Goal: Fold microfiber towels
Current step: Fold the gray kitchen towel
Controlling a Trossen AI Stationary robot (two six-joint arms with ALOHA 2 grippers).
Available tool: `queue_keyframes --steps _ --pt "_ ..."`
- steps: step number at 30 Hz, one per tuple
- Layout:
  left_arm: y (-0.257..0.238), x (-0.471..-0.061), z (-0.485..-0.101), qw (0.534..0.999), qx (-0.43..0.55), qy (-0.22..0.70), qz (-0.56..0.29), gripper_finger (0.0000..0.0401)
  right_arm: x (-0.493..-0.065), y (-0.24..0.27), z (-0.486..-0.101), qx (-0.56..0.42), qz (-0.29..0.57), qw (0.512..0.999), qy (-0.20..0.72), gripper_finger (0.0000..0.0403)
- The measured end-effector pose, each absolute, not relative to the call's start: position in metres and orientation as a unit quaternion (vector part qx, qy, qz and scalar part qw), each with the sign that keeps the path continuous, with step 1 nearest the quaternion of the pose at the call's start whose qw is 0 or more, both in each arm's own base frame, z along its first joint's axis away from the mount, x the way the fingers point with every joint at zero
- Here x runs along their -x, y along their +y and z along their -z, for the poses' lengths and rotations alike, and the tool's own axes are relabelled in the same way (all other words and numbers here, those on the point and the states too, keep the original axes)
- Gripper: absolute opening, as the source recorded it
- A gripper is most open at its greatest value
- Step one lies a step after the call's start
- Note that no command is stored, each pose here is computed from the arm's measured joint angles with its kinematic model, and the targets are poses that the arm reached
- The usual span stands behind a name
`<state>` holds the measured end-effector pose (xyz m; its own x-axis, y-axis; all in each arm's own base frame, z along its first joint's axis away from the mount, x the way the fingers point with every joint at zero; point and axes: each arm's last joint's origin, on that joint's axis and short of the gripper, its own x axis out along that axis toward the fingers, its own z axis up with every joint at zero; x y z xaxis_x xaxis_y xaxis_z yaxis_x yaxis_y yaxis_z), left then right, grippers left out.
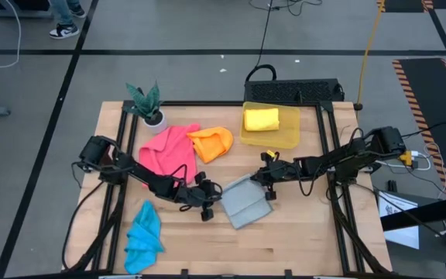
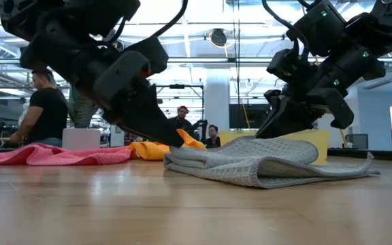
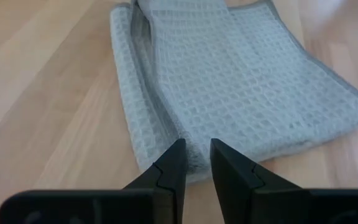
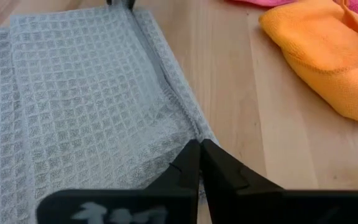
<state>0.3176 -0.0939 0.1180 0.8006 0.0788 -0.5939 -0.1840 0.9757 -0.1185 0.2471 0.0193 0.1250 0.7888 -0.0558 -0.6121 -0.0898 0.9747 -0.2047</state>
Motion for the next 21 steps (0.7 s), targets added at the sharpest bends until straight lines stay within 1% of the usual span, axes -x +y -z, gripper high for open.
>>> queue_keyframes --steps 10,15,17,20,21 --pt "-0.0933 -0.3176 -0.1175 0.943 0.094 0.312 -0.065 0.0076 -0.2471 0.0193 -0.1250 0.112 -0.009 0.939 0.325 0.0004" --pt "-0.0928 -0.3168 -0.1106 0.939 0.087 0.327 -0.069 0.0074 -0.2471 0.0193 -0.1250 0.112 -0.009 0.939 0.325 0.0004" --pt "-0.0929 -0.3172 -0.1113 0.939 0.087 0.324 -0.069 0.0060 -0.2471 0.0193 -0.1250 0.112 -0.009 0.939 0.325 0.0004" --pt "-0.0941 -0.3168 -0.1114 0.941 0.072 0.324 -0.067 0.0017 -0.2471 0.0194 -0.1250 0.116 -0.010 0.939 0.325 0.0004" --pt "-0.0949 -0.3175 -0.1124 0.944 0.070 0.317 -0.065 0.0011 -0.2470 0.0194 -0.1250 0.117 -0.011 0.938 0.325 0.0004"
